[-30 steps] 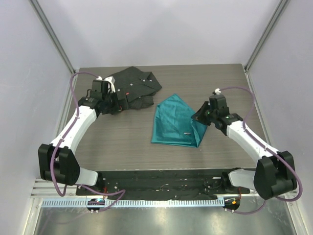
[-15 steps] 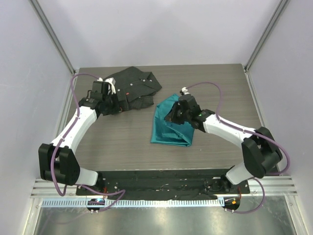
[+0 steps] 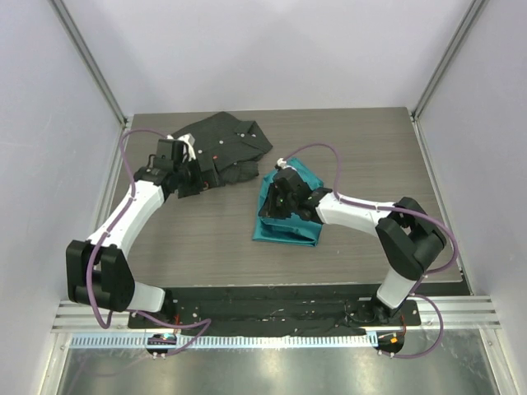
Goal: Fold the napkin, place the utensils inside, and roll it up
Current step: Fold the napkin
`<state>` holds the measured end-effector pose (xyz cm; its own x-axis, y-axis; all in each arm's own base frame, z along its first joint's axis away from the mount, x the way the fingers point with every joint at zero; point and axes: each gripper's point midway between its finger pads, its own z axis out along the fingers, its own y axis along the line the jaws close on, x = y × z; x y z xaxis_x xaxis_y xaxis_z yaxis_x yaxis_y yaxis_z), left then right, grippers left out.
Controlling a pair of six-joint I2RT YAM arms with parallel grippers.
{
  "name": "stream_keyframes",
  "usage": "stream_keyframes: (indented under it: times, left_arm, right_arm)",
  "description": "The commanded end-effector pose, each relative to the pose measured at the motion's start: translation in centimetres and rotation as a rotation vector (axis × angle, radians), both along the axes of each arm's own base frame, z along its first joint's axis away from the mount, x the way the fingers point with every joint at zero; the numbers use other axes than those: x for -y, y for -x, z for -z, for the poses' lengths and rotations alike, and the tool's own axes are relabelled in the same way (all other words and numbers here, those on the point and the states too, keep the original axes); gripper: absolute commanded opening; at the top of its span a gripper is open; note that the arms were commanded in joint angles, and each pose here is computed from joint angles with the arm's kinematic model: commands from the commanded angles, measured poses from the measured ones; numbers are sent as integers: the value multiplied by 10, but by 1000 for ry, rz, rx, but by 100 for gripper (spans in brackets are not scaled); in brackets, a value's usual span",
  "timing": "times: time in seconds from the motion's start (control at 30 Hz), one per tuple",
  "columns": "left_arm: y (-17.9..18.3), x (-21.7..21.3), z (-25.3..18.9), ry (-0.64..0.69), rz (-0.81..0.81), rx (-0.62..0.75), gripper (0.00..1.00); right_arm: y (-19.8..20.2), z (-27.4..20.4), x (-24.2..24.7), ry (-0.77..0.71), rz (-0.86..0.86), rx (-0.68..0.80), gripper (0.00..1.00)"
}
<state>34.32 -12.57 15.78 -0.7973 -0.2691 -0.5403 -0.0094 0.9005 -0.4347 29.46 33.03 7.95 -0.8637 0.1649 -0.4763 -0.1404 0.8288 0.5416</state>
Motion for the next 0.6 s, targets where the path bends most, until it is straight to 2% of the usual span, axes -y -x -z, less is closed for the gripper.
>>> stream_keyframes:
  times: [0.0, 0.43, 0.53, 0.57]
  left_arm:
    - [0, 8, -2, 62, -7, 11, 100]
    - [5, 11, 11, 85, -24, -23, 100]
    - [6, 12, 19, 100, -30, -38, 100]
    - [6, 13, 22, 106, -32, -46, 100]
  right_arm:
    - [-1, -17, -16, 8, -27, 76, 1]
    - [21, 2, -17, 103, -67, 73, 2]
    - [22, 0, -25, 88, -105, 83, 21]
    - [22, -2, -28, 81, -123, 92, 33]
